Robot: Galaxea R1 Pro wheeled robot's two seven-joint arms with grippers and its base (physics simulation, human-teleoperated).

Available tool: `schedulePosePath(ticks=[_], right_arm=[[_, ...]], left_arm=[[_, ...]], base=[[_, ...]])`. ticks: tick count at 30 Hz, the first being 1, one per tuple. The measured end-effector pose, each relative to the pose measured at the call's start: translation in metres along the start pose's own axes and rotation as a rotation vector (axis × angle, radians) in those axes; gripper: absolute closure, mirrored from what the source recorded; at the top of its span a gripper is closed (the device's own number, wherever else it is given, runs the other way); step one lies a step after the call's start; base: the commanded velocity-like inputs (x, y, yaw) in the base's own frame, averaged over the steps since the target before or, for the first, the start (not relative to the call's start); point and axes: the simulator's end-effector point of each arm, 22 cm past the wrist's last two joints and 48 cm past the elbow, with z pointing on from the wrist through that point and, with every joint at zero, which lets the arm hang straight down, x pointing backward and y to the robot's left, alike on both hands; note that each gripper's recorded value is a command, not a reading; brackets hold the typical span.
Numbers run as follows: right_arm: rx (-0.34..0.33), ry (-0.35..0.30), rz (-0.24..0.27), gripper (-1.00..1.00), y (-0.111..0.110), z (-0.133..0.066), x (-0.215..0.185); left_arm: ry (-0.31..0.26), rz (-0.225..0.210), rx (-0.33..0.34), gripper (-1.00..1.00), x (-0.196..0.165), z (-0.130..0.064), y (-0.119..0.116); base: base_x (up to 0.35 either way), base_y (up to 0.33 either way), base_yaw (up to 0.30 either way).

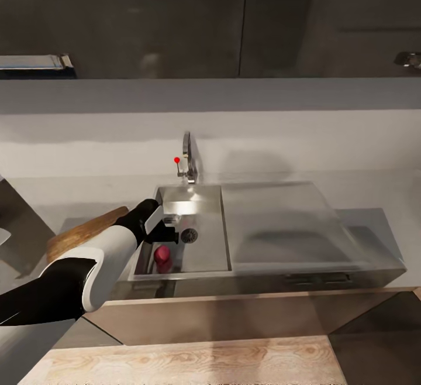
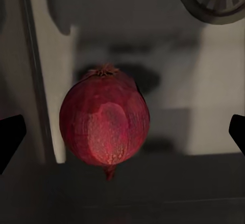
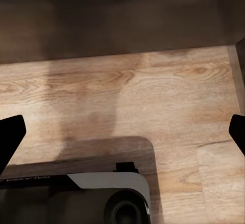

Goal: In the kitchen, take the Vidalia onion out of the sink, dice it on the chopping board with the paring knife, put the diced onion into the bowl on the countertop, then place both the paring knife and the chopping board into the sink.

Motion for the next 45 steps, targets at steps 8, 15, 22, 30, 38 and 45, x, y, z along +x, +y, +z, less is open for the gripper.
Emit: schedulePosePath(ticks=[8,15,22,30,38,45], right_arm=[[0.0,0.01,-0.001,-1.0,0.0,0.0,0.004],[0.0,0.017,-0.001,-1.0,0.0,0.0,0.007],[0.001,0.026,-0.002,-1.0,0.0,-0.001,0.01],[0.001,0.035,-0.003,-1.0,0.0,-0.001,0.014],[0.0,0.044,-0.003,-1.0,0.0,-0.001,0.018],[-0.001,0.052,-0.004,-1.0,0.001,-0.002,0.021]], left_arm=[[0.01,0.0,0.0,-1.0,0.002,0.006,0.0],[0.018,-0.001,-0.001,-1.0,0.004,0.011,0.001],[0.027,-0.001,-0.001,-1.0,0.007,0.016,0.001],[0.036,-0.001,-0.001,-1.0,0.009,0.021,0.001],[0.046,-0.001,-0.001,-1.0,0.012,0.027,0.001],[0.054,-0.001,0.0,-1.0,0.014,0.032,0.001]], base=[[0.0,0.0,0.0],[0.0,0.0,0.0],[0.0,0.0,0.0],[0.0,0.0,0.0],[0.0,0.0,0.0],[0.0,0.0,0.0]])
